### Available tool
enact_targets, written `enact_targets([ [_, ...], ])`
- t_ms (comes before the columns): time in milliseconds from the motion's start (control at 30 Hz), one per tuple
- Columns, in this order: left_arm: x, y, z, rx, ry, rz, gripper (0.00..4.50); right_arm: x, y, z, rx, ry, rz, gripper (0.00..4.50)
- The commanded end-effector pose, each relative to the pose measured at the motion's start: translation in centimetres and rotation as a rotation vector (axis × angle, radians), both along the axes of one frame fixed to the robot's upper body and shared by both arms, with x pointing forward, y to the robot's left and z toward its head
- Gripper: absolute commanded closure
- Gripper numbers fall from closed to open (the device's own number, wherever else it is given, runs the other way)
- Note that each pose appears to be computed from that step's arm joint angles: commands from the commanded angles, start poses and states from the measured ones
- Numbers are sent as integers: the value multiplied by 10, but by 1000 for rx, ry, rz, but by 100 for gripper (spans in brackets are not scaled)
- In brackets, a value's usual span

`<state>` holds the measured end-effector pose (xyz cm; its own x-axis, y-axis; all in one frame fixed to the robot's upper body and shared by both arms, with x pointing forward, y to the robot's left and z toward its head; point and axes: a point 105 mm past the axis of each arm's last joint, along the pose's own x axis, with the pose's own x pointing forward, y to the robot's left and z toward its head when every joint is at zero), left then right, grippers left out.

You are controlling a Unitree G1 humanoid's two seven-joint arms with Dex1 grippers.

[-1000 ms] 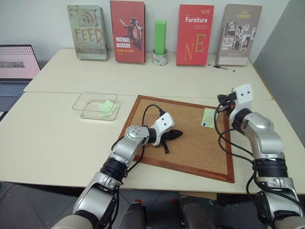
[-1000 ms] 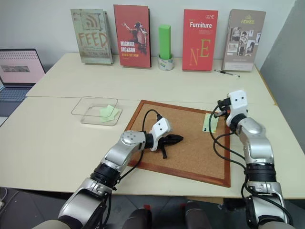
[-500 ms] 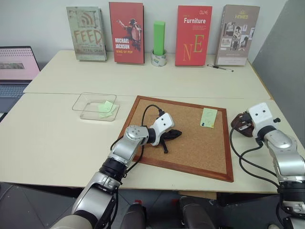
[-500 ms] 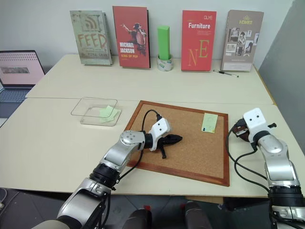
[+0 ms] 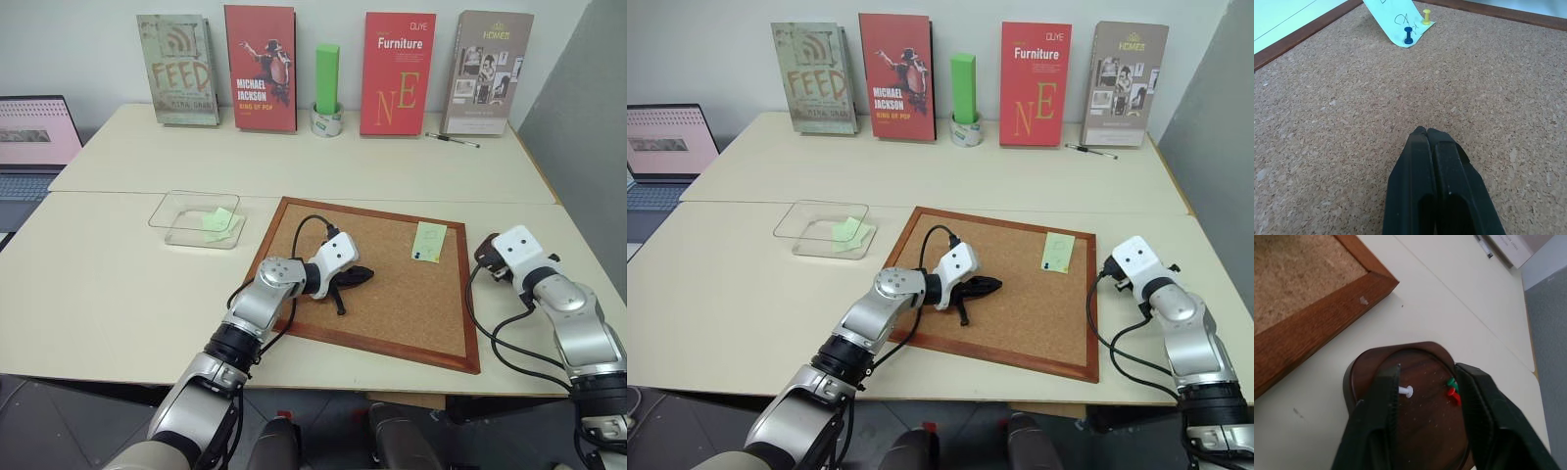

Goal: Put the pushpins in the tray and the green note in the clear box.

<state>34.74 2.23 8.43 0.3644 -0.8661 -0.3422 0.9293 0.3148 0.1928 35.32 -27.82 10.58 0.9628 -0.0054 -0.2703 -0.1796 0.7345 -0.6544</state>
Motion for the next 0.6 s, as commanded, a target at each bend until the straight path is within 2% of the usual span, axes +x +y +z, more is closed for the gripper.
enact_targets([
  [33, 0, 3, -6, 38, 6, 7, 450, 0, -2, 34, -3, -113, -2, 206],
  [100, 2, 4, -6, 39, 4, 14, 450, -3, 4, 52, 89, -184, 4, 206],
  [167, 3, 5, -7, 40, 3, 19, 450, -9, 17, 56, 216, -194, 44, 206],
  [267, 4, 5, -7, 41, 2, 21, 450, -21, 40, 46, 378, -142, 112, 206],
  [433, 5, 6, -6, 42, -2, 23, 450, -30, 64, 23, 537, -98, 123, 206],
  [600, 6, 5, -6, 39, -5, 26, 450, -26, 81, 12, 590, -78, 136, 206],
])
